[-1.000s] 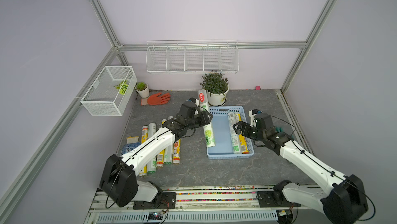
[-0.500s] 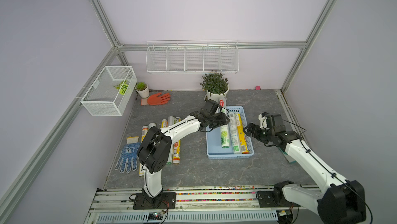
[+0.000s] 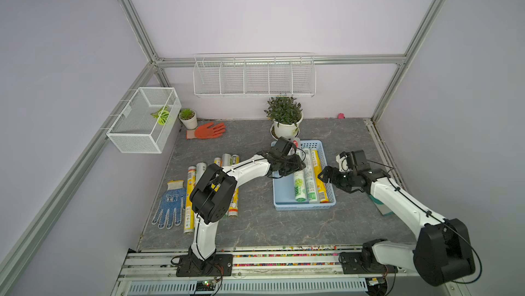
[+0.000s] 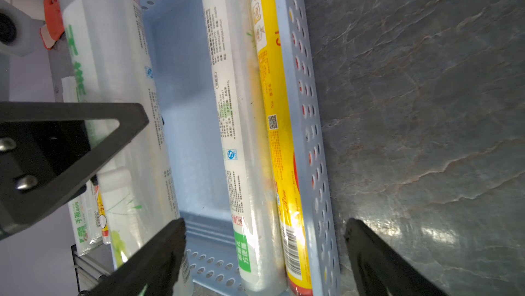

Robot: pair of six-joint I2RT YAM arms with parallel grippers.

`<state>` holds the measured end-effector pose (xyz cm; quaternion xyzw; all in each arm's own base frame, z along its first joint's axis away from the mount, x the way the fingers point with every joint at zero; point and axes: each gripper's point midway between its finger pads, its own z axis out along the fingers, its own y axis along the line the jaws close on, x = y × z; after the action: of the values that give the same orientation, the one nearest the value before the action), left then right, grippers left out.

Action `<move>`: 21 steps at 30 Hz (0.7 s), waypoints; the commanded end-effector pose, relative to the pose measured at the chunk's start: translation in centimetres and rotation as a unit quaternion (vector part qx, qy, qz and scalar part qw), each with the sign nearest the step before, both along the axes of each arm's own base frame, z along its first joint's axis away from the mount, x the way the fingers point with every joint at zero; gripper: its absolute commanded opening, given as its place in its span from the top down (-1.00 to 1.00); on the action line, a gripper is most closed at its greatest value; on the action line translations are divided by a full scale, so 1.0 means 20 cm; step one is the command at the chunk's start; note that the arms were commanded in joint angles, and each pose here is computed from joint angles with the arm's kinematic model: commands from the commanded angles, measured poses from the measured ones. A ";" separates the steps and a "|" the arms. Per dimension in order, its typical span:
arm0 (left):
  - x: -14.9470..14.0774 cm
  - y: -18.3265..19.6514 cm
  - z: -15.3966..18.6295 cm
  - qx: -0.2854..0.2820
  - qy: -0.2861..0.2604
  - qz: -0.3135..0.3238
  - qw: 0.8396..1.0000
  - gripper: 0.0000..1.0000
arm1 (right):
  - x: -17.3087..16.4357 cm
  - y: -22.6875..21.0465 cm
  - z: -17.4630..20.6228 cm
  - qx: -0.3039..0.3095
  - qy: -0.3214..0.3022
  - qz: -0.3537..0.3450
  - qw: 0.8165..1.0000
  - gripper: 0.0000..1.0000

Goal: Put the plastic wrap into the basket
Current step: Place the plastic wrap in the basket.

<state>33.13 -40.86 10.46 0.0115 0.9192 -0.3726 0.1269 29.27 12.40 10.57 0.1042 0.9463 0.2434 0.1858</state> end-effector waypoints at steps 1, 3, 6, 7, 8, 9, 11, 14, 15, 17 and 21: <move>0.01 -0.06 0.03 -0.023 -0.011 -0.011 1.000 0.62 | 0.03 0.04 0.01 0.017 -0.007 0.014 1.000 -0.86; 0.01 -0.06 0.00 -0.018 -0.006 -0.011 1.000 0.61 | 0.03 0.04 0.01 0.020 -0.006 0.015 1.000 -0.86; 0.02 -0.05 -0.05 -0.011 -0.001 -0.006 1.000 0.54 | 0.03 0.04 0.01 0.018 -0.008 0.016 1.000 -0.86; 0.02 -0.06 -0.06 -0.011 0.000 -0.007 1.000 0.54 | 0.03 0.04 0.01 0.017 -0.009 0.016 1.000 -0.86; 0.02 -0.07 -0.08 -0.010 0.003 -0.008 1.000 0.53 | 0.03 0.04 0.01 0.014 -0.010 0.016 1.000 -0.86; 0.02 -0.08 -0.09 -0.010 0.006 -0.009 1.000 0.51 | 0.03 0.03 0.01 0.011 -0.009 0.015 1.000 -0.86; 0.02 -0.09 -0.10 -0.014 0.011 -0.011 1.000 0.48 | 0.03 0.02 0.01 0.003 -0.008 0.013 1.000 -0.86; 0.03 -0.09 -0.13 -0.013 0.013 -0.006 1.000 0.43 | 0.03 0.00 0.01 -0.007 -0.010 0.013 1.000 -0.88; 0.03 -0.09 -0.14 -0.013 0.015 -0.005 1.000 0.40 | 0.03 0.00 0.01 -0.006 -0.011 0.014 1.000 -0.88; 0.02 -0.09 -0.16 -0.016 0.020 -0.009 1.000 0.32 | 0.03 0.01 0.01 -0.001 -0.007 0.019 1.000 -0.88; 0.01 -0.10 -0.17 -0.019 0.026 -0.010 0.999 0.17 | 0.02 0.02 -0.01 0.003 -0.003 0.019 1.000 -0.88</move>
<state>32.79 -41.26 5.16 -0.0017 0.9316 -0.3533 0.0855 29.50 12.80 10.17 0.0936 0.9466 0.2497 0.1812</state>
